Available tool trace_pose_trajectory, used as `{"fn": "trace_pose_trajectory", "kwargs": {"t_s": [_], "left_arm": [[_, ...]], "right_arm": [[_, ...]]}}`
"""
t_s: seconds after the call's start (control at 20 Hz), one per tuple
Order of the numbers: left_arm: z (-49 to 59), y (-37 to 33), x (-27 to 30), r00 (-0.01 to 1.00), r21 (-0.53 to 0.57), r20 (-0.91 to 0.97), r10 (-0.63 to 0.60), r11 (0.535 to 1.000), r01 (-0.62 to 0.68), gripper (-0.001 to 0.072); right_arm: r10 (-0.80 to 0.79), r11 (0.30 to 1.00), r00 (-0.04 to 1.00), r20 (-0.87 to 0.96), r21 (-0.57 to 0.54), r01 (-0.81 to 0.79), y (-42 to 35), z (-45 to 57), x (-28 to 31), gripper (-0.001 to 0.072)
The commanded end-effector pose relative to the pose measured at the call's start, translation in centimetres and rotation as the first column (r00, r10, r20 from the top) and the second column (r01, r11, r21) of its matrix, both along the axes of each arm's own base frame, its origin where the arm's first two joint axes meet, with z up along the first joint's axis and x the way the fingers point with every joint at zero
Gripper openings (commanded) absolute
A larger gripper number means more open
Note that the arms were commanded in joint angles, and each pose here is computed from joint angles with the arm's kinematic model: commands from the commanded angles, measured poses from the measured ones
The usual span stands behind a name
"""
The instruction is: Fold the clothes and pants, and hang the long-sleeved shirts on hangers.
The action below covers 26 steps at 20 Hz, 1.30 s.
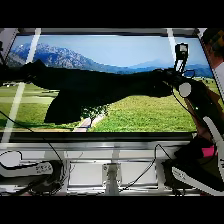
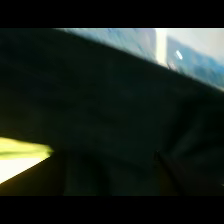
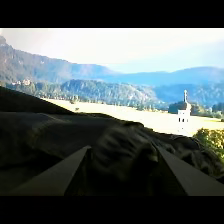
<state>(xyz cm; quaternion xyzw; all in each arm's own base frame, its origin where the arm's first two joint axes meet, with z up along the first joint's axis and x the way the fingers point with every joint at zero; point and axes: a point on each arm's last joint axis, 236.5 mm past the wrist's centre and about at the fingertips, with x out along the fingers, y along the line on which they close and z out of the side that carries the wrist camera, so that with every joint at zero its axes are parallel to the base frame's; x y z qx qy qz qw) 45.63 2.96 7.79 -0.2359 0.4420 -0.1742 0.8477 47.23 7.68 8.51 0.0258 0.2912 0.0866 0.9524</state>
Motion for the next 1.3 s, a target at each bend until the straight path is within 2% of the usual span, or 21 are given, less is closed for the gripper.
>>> {"fn": "trace_pose_trajectory", "kwargs": {"t_s": [0.0,0.05,0.1,0.2,0.3,0.4,0.45,0.6,0.65,0.7,0.75,0.85,0.9,0.95,1.05,1.1,1.2,1.25], "left_arm": [[-0.9,-5.5,-6.4,0.95,-0.144,-0.216,-0.224,0.97,0.196,0.0387],[-1.1,-6.9,-7.8,0.925,-0.174,-0.249,-0.286,0.953,0.247,0.0137],[-1.3,-8.2,-8.9,0.901,-0.195,-0.274,-0.336,0.937,0.29,0.0031],[-2.0,-10.3,-9.5,0.888,-0.175,-0.306,-0.343,0.937,0.302,0.003],[-3.7,-10.3,-9.5,0.906,0.009,-0.33,-0.265,0.959,0.284,0.0029],[-5.2,-9.3,-10.0,0.936,0.233,-0.325,-0.138,0.947,0.22,0.0031],[-5.6,-9.7,-10.5,0.949,0.279,-0.298,-0.101,0.942,0.187,0.0033],[-8.5,-12.3,-14.1,0.949,0.217,-0.316,-0.024,0.971,0.097,0.0053],[-9.8,-13.2,-15.4,0.94,0.163,-0.342,-0.004,0.985,0.063,0.023],[-10.8,-14.2,-16.4,0.93,0.102,-0.368,0.019,0.995,0.02,0.0463],[-11.6,-15.0,-17.1,0.922,0.045,-0.384,0.037,0.999,-0.021,0.0523],[-12.9,-15.9,-17.8,0.91,-0.019,-0.409,0.07,0.996,-0.085,0.0521],[-13.1,-15.6,-17.7,0.916,-0.015,-0.392,0.09,0.994,-0.104,0.0476],[-12.5,-15.1,-16.8,0.936,-0.007,-0.335,0.114,0.992,-0.123,0.0412],[-9.9,-13.8,-15.1,0.967,0.01,-0.198,0.159,0.987,-0.16,0.0406],[-8.8,-12.9,-14.9,0.974,0.038,-0.147,0.171,0.985,-0.167,0.0349],[-6.9,-9.5,-15.3,0.968,0.13,-0.066,0.242,0.964,-0.232,0.0335],[-6.0,-6.8,-15.7,0.95,0.187,-0.026,0.311,0.935,-0.301,0.0337]], "right_arm": [[-0.001,1.0,0.999,-0.032,-0.012,0.0,-0.4,-0.7,-0.3,0.0478],[-0.006,1.0,0.999,-0.039,-0.017,0.006,-0.8,-0.9,-0.4,0.0478],[-0.014,1.0,0.999,-0.049,-0.021,0.013,-1.3,-1.1,-0.5,0.0478],[-0.032,0.999,0.997,-0.074,-0.026,0.03,-2.4,-1.5,-0.7,0.0478],[-0.056,0.998,0.993,-0.104,-0.028,0.054,-3.7,-2.1,-1.0,0.0478],[-0.08,0.997,0.988,-0.134,-0.03,0.077,-4.9,-2.6,-1.4,0.0478],[-0.091,0.996,0.985,-0.144,-0.031,0.088,-5.5,-2.8,-1.6,0.0478],[-0.112,0.994,0.981,-0.158,-0.031,0.109,-6.5,-3.0,-1.7,0.0478],[-0.111,0.994,0.981,-0.158,-0.032,0.108,-6.5,-3.1,-1.8,0.0478],[-0.111,0.994,0.981,-0.158,-0.031,0.108,-6.5,-3.1,-1.8,0.0478],[-0.111,0.994,0.981,-0.158,-0.031,0.108,-6.5,-3.1,-1.8,0.0478],[-0.111,0.994,0.981,-0.158,-0.031,0.108,-6.5,-3.1,-1.8,0.0478],[-0.111,0.994,0.981,-0.159,-0.031,0.108,-6.5,-3.1,-1.8,0.0479],[-0.111,0.994,0.981,-0.159,-0.032,0.107,-6.5,-3.1,-1.8,0.0478],[-0.111,0.994,0.981,-0.159,-0.032,0.107,-6.5,-3.1,-1.8,0.0479],[-0.111,0.994,0.981,-0.158,-0.033,0.107,-6.5,-3.1,-1.8,0.0478],[-0.111,0.994,0.981,-0.157,-0.035,0.107,-6.5,-3.1,-1.7,0.0478],[-0.111,0.994,0.981,-0.157,-0.036,0.106,-6.5,-3.1,-1.7,0.0479]]}}
